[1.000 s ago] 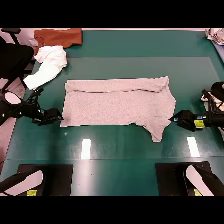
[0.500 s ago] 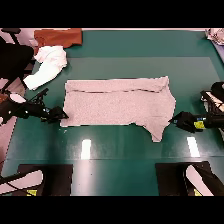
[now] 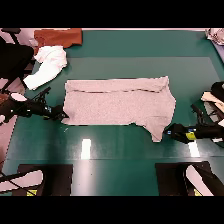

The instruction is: Fold the shirts.

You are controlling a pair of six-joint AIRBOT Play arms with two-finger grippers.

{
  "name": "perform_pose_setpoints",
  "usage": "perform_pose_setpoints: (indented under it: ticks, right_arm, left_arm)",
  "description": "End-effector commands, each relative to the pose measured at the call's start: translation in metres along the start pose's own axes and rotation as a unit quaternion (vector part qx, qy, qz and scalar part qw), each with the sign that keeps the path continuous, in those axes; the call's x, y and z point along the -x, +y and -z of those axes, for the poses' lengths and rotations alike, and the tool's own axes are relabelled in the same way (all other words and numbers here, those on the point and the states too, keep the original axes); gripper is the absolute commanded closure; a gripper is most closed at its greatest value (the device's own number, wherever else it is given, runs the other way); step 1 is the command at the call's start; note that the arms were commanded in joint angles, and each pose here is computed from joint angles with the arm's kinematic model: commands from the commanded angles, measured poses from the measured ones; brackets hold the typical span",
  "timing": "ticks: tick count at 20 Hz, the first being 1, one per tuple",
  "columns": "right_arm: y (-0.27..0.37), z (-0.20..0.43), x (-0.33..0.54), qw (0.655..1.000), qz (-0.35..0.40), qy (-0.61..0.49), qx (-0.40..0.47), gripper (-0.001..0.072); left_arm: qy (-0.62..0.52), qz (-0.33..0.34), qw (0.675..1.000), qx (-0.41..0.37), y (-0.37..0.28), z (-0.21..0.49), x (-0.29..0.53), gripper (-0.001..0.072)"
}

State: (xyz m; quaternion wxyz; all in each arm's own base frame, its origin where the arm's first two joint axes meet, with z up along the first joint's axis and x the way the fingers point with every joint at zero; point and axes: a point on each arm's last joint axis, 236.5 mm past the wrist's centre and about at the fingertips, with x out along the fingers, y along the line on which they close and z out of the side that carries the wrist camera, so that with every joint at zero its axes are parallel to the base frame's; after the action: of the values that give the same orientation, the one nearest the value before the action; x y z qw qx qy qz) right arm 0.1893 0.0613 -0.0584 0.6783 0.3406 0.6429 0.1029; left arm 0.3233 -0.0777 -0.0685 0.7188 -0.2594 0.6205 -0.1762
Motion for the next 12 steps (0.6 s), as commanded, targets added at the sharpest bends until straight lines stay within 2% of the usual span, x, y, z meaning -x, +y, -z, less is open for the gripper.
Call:
perform_pose_setpoints:
  ticks: [1, 5, 6, 7, 10, 11, 12]
  right_arm:
    - [0.012, -0.015, -0.018, 0.996, -0.056, -0.054, -0.034, 0.0089]
    - [0.013, -0.013, -0.038, 0.997, -0.044, -0.061, -0.023, 0.0099]
    - [0.018, -0.013, -0.042, 0.997, -0.04, -0.062, -0.015, 0.0131]
    - [0.024, -0.014, -0.047, 0.997, -0.039, -0.065, -0.003, 0.0214]
    - [0.055, -0.023, -0.048, 0.995, -0.04, -0.077, 0.057, 0.0596]
    - [0.067, -0.028, -0.043, 0.992, -0.04, -0.083, 0.083, 0.0692]
    - [0.076, -0.035, -0.036, 0.991, -0.037, -0.088, 0.098, 0.0694]
  left_arm:
    - [-0.015, 0.029, 0.999, -0.003, -0.02, -0.014, 0.009, 0.0686]
    - [-0.022, 0.034, 0.999, -0.012, -0.027, -0.022, 0.016, 0.0687]
    - [-0.023, 0.035, 0.999, -0.009, -0.028, -0.023, 0.017, 0.0687]
    - [-0.023, 0.036, 0.999, -0.01, -0.029, -0.024, 0.018, 0.0687]
    - [-0.017, 0.043, 0.999, -0.005, -0.032, -0.021, 0.018, 0.0687]
    - [-0.012, 0.045, 0.999, -0.005, -0.033, -0.019, 0.018, 0.0687]
    - [-0.007, 0.048, 0.999, -0.006, -0.034, -0.016, 0.018, 0.0687]
